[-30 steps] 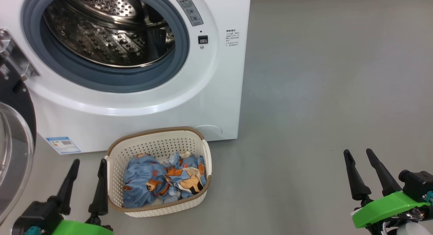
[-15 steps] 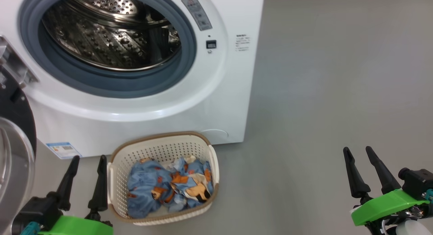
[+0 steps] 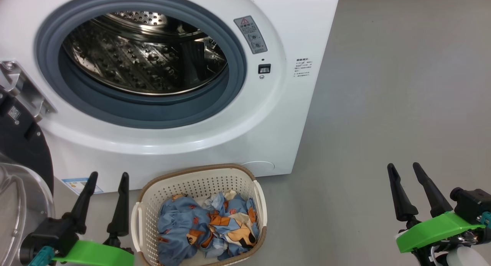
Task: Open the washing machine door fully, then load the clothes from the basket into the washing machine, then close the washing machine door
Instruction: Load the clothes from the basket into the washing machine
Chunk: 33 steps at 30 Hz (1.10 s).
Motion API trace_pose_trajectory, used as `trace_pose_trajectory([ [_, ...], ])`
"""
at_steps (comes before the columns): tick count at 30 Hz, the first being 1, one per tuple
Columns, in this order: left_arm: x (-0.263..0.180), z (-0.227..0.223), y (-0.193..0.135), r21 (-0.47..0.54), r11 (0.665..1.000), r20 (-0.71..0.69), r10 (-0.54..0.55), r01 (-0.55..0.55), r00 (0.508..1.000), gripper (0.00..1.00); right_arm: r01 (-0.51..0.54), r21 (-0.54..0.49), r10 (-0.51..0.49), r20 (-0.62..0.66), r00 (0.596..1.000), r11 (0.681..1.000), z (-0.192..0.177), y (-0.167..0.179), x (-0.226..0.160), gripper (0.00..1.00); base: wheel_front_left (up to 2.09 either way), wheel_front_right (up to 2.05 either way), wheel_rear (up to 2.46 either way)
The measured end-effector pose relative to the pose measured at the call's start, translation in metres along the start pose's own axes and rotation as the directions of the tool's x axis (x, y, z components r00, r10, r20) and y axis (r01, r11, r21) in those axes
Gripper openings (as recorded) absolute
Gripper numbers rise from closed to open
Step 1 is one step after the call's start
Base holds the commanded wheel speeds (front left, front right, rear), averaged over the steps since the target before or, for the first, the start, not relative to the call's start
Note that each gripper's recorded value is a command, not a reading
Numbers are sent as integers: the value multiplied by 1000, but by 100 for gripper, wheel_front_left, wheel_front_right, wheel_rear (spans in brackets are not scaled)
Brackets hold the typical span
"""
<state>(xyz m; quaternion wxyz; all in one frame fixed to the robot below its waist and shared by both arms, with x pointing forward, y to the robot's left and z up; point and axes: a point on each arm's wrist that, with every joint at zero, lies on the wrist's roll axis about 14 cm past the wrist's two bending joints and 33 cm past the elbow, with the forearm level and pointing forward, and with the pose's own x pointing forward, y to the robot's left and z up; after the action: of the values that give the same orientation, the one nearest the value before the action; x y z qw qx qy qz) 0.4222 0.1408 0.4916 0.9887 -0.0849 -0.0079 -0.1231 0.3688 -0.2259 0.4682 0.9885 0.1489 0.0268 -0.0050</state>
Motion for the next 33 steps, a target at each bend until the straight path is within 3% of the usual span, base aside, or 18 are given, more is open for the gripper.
trace_pose_trajectory([
  [15, -11, -58, -6, -37, 999, -171, 12, -19, 985, 100, 7, 8, -7, -10, 1000, 1000, -4, 0, 1, 100, 0, 0, 0],
  [33, 5, -167, -33, -24, 997, -497, -78, 76, 864, 100, 33, 42, -31, -46, 998, 999, -24, 2, 30, 100, 0, 0, 0],
])
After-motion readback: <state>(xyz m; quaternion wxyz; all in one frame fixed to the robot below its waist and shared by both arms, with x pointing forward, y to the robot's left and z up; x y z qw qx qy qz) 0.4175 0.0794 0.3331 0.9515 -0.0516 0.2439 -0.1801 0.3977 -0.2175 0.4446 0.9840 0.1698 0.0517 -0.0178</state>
